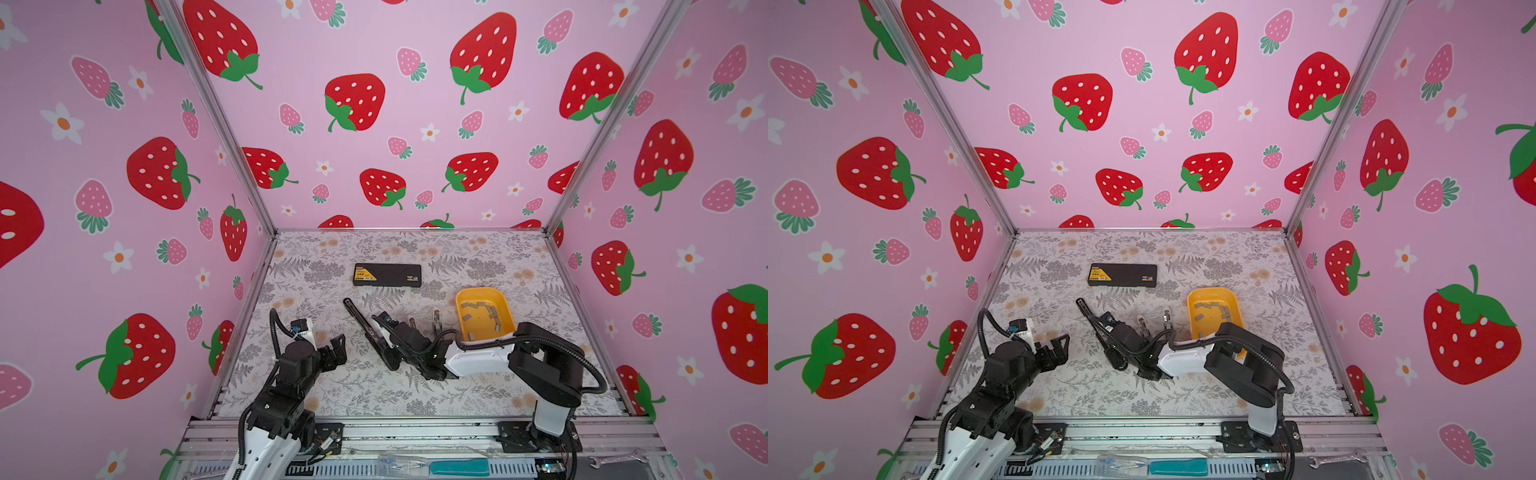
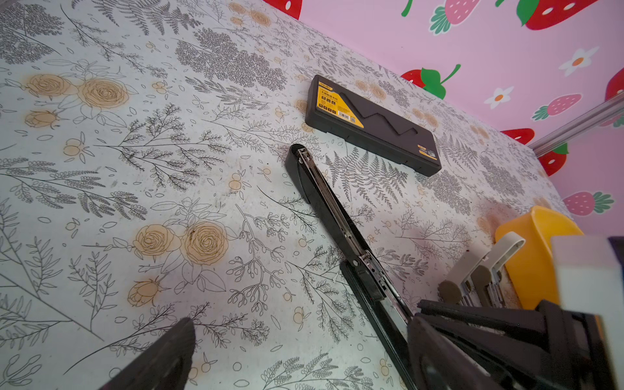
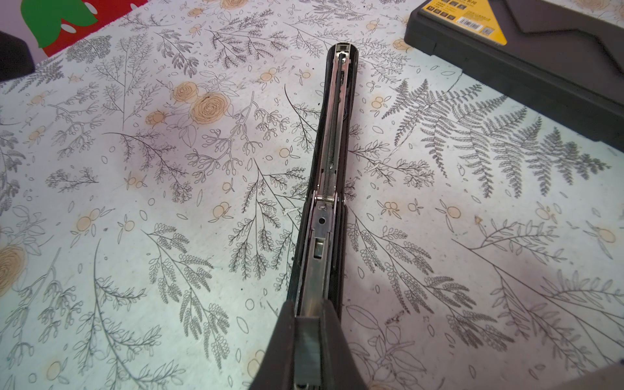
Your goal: Load the staples into the stapler
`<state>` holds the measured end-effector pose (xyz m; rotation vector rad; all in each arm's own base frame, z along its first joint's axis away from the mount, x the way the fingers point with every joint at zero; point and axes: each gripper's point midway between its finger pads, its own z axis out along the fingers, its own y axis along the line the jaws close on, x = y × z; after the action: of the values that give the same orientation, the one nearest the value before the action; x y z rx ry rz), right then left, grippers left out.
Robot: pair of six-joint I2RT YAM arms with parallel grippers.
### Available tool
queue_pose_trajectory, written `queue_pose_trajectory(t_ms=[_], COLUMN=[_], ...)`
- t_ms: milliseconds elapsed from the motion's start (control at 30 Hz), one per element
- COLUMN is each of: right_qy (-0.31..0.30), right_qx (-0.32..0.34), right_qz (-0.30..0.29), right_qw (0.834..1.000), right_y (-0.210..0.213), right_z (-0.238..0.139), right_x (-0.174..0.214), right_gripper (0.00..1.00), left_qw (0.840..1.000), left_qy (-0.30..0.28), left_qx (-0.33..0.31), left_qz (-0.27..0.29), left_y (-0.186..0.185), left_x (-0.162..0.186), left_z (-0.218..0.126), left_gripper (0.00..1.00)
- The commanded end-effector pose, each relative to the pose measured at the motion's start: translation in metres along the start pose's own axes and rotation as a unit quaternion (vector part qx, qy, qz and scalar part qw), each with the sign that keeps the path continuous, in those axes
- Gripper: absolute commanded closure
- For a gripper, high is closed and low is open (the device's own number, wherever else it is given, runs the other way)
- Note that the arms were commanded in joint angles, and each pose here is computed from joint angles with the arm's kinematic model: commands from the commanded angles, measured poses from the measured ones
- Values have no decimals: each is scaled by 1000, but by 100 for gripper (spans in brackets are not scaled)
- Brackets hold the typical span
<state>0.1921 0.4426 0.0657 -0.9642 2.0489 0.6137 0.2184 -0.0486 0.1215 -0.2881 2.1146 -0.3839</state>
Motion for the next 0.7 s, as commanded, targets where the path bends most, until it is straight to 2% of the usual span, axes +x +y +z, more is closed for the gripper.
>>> queue_pose_trajectory(t_ms=[0, 667], right_qy=[-15, -30], right_qx=[7, 6], right_qz=[7, 0], right_qw=[1000, 1000], right_y=[-1, 3], right_z=[-5, -13], right_x=[-13, -23], right_gripper=[94, 94], left_qw=[1000, 1000], left_qy=[2, 2], left_qx=[-14, -14], left_qz=[-7, -7], left_y=[6, 6], left_x=[3, 3], left_z=[1, 0], left_gripper=[1, 1])
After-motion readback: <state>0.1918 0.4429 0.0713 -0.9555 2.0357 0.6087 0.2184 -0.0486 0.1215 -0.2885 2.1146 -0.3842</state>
